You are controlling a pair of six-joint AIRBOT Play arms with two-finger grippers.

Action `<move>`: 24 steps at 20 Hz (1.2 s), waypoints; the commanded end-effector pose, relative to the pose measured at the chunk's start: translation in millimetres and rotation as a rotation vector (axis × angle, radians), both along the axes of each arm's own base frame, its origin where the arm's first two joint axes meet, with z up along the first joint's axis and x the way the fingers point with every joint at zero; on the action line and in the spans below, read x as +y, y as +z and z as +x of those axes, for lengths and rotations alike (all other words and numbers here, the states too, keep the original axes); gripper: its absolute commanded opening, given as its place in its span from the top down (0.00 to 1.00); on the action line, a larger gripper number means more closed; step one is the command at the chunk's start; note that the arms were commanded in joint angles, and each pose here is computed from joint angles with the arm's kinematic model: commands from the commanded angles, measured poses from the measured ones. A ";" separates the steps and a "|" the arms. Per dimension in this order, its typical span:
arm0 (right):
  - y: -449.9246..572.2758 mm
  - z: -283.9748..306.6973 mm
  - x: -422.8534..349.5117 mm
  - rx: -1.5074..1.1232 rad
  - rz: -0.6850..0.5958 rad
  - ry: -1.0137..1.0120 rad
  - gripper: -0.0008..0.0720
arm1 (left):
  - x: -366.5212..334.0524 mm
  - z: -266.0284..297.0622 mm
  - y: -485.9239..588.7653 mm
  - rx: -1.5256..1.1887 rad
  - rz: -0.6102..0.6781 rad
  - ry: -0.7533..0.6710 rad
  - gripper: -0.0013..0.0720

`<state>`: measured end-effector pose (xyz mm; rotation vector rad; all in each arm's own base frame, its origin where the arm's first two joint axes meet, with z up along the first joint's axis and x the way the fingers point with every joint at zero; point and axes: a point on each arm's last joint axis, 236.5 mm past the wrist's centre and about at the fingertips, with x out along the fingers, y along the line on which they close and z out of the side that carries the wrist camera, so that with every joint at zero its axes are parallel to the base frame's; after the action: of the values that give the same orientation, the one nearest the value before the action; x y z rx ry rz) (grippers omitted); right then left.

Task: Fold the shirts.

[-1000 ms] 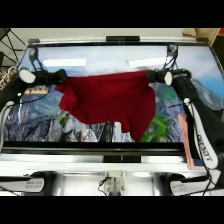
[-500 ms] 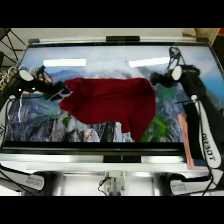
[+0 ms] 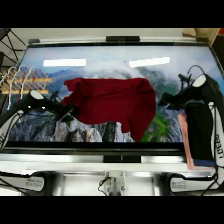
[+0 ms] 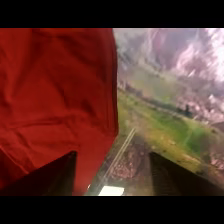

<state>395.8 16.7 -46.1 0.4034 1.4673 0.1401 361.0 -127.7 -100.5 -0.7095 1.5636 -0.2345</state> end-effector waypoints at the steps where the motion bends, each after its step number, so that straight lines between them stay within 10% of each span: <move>1: -21.9 -12.4 12.0 0.042 0.043 0.000 0.07 | -18.2 17.1 -13.3 -0.091 0.023 0.055 0.27; 3: -36.9 -14.8 24.1 0.074 0.047 0.031 0.07 | -21.5 16.9 -13.3 -0.102 0.026 0.038 0.83; 5: -54.9 -13.8 38.8 0.093 0.045 0.060 0.07 | -20.5 18.0 -9.9 -0.116 0.026 0.032 0.94; 9: -77.7 -7.5 71.7 0.104 0.084 0.058 0.08 | -21.0 23.1 8.9 -0.204 0.031 -0.026 0.94; 12: -69.8 1.0 83.4 0.066 0.108 0.054 0.86 | -16.6 30.7 27.7 -0.263 0.050 -0.040 0.94; 19: 257.0 58.5 76.4 -0.821 -0.056 0.278 0.87 | 37.7 55.1 344.4 -0.989 0.401 -0.186 0.94; 24: 549.1 -99.4 54.9 -1.632 -0.216 0.129 0.87 | 38.4 -123.8 629.9 -1.731 0.404 -0.037 0.94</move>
<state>400.9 84.2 363.7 0.0135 0.3077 0.3760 356.5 -99.1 404.2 -0.0639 0.2885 -0.3895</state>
